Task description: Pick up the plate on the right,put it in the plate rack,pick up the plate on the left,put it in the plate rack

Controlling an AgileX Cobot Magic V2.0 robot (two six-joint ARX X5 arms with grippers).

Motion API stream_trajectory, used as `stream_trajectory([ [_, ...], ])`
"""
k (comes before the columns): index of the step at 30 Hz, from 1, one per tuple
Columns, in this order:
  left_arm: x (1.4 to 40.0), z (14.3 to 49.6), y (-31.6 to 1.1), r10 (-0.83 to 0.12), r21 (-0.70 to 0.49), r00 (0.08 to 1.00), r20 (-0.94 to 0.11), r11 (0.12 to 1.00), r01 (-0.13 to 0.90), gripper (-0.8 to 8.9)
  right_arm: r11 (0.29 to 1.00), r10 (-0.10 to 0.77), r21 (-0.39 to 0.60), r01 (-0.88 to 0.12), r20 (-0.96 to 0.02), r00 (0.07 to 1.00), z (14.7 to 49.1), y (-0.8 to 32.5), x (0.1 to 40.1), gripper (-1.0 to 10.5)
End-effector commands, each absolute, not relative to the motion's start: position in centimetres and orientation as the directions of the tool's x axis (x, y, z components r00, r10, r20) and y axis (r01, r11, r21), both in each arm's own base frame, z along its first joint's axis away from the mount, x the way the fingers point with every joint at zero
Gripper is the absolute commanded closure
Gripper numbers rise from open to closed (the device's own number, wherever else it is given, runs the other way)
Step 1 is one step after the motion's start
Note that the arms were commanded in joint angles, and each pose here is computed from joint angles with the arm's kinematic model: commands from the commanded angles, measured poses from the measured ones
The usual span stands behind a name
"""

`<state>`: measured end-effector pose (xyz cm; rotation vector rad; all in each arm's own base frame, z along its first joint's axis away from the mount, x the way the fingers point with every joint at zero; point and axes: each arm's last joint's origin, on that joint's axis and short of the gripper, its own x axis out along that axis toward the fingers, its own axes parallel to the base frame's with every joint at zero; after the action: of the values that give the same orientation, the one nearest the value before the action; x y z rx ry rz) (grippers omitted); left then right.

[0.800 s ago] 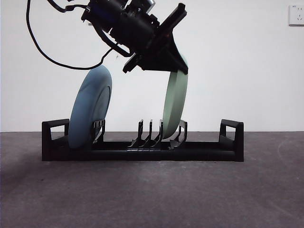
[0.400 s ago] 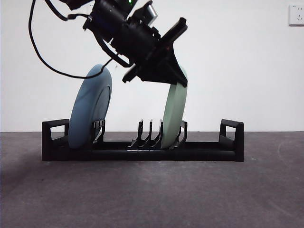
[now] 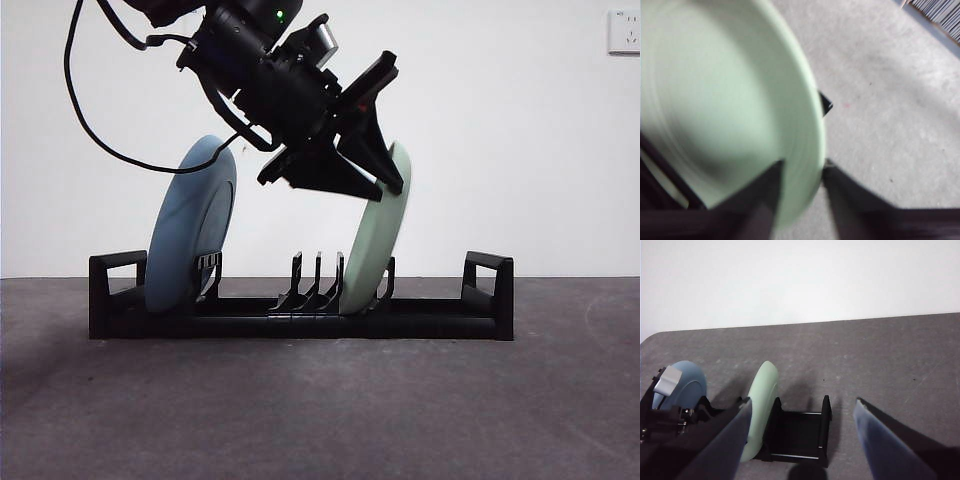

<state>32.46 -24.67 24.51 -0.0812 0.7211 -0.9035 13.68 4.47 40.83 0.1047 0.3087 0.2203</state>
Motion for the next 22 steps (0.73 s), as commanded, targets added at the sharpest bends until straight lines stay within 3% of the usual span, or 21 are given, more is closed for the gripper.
stream_trajectory([
  [1, 32.5, 23.9, -24.6, -0.73, -0.354, 0.393, -0.56, 0.639, 0.683, 5.21, 0.971, 0.229, 0.13, -0.199, -0.297, 0.927, 40.7, 4.5, 13.7, 6.0],
  [5, 31.7, 25.4, -24.4, -0.739, -0.33, 0.396, -0.545, 0.624, 0.708, 5.21, 0.972, 0.229, 0.129, -0.198, -0.309, 0.923, 40.6, 4.5, 13.7, 6.0],
  [13, 28.2, 32.2, -22.7, -0.785, -0.239, 0.438, -0.439, 0.571, 0.785, 5.34, 0.972, 0.232, 0.124, -0.2, -0.348, 0.908, 40.2, 4.5, 13.7, 6.1],
  [15, 26.9, 34.2, -21.7, -0.792, -0.202, 0.452, -0.41, 0.562, 0.802, 5.66, 0.973, 0.229, 0.109, -0.203, -0.364, 0.903, 40.0, 4.5, 13.7, 6.9],
  [18, 24.7, 36.7, -20.0, -0.799, -0.13, 0.463, -0.383, 0.543, 0.83, 8.09, 0.974, 0.227, 0.085, -0.211, -0.375, 0.899, 39.9, 4.5, 13.8, 9.3],
  [19, 24.0, 37.4, -19.4, -0.796, -0.106, 0.473, -0.379, 0.545, 0.832, 8.28, 0.974, 0.227, 0.078, -0.213, -0.376, 0.898, 39.9, 4.5, 13.8, 9.7],
  [22, 21.9, 39.2, -17.4, -0.736, -0.019, 0.56, -0.381, 0.612, 0.791, 8.21, 0.973, 0.227, 0.056, -0.222, -0.38, 0.897, 39.8, 4.5, 13.7, 9.6],
])
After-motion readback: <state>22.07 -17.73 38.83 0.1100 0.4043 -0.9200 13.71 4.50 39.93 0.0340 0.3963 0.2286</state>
